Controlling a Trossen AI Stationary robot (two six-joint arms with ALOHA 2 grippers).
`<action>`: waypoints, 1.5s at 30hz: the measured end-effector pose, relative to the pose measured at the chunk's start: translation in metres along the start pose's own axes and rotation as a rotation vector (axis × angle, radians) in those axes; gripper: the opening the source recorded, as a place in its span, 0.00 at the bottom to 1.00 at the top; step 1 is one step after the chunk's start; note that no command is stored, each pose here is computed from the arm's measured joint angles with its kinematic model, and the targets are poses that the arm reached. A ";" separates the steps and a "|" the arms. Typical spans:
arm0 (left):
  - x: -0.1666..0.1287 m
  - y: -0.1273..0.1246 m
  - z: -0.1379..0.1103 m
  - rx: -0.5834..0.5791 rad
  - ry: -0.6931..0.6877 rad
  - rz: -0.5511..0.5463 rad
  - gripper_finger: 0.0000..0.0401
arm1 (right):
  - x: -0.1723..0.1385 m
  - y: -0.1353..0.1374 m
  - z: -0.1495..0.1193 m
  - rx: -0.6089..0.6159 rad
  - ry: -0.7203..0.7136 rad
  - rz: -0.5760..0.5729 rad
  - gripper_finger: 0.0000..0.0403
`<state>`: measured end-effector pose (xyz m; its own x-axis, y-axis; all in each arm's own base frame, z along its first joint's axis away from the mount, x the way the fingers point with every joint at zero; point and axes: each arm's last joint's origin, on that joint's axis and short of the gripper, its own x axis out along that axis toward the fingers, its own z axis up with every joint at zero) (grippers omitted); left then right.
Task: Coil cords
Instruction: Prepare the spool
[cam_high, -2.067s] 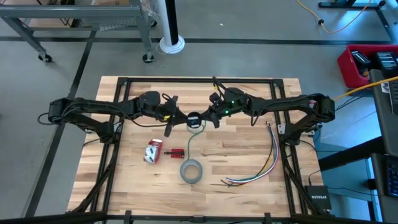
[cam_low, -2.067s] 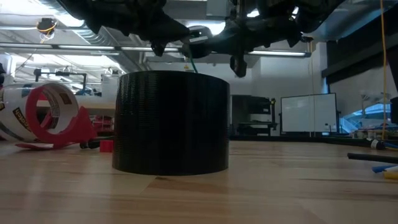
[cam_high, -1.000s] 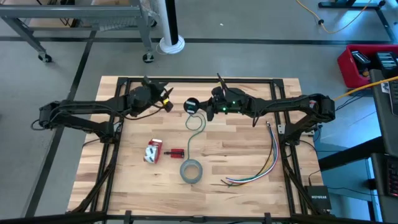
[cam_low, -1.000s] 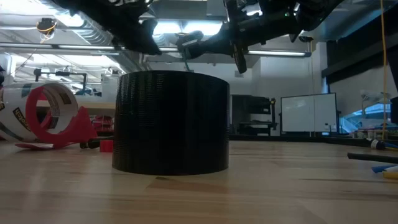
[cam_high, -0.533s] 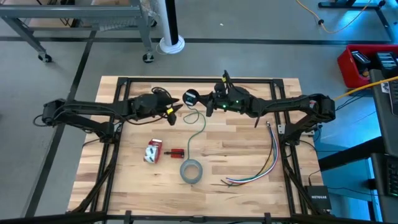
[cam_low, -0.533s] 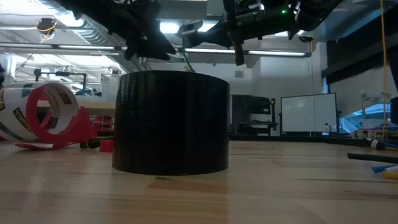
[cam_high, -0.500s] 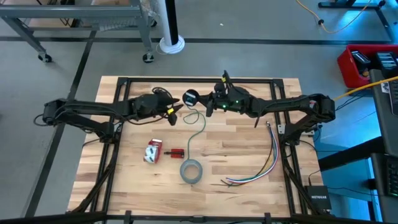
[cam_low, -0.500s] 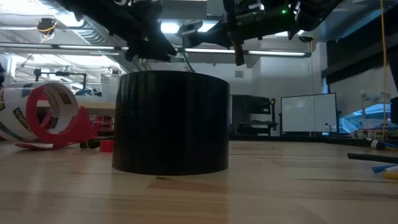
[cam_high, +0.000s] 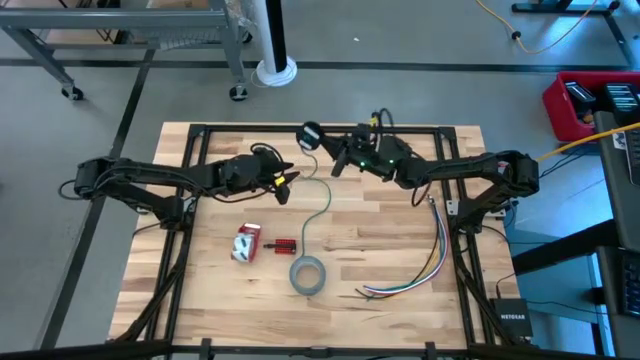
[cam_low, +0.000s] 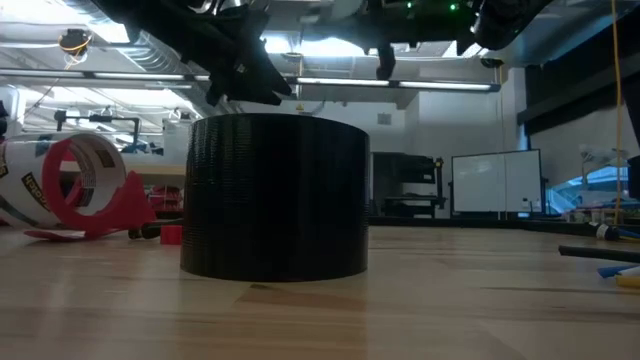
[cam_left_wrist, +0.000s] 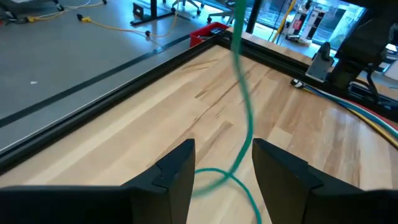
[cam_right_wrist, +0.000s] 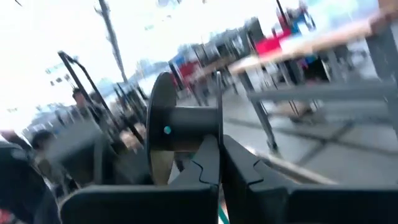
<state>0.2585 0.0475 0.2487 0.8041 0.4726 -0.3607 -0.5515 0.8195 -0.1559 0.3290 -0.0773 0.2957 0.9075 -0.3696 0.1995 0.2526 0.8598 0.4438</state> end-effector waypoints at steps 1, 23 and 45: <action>0.000 0.000 0.000 0.000 0.001 0.000 0.38 | 0.000 0.001 0.003 0.003 -0.028 0.014 0.00; 0.007 -0.010 0.008 -0.056 -0.127 -0.061 0.38 | -0.028 0.021 0.057 -0.084 -0.155 0.064 0.00; 0.031 -0.012 -0.017 -0.117 -0.007 -0.042 0.38 | -0.114 0.022 0.085 -0.045 0.266 0.005 0.00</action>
<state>0.2863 0.0471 0.2242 0.8286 0.4408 -0.3452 -0.5387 0.7957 -0.2770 0.2026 -0.0460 0.3574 0.9635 -0.2650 -0.0381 0.2575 0.8784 0.4026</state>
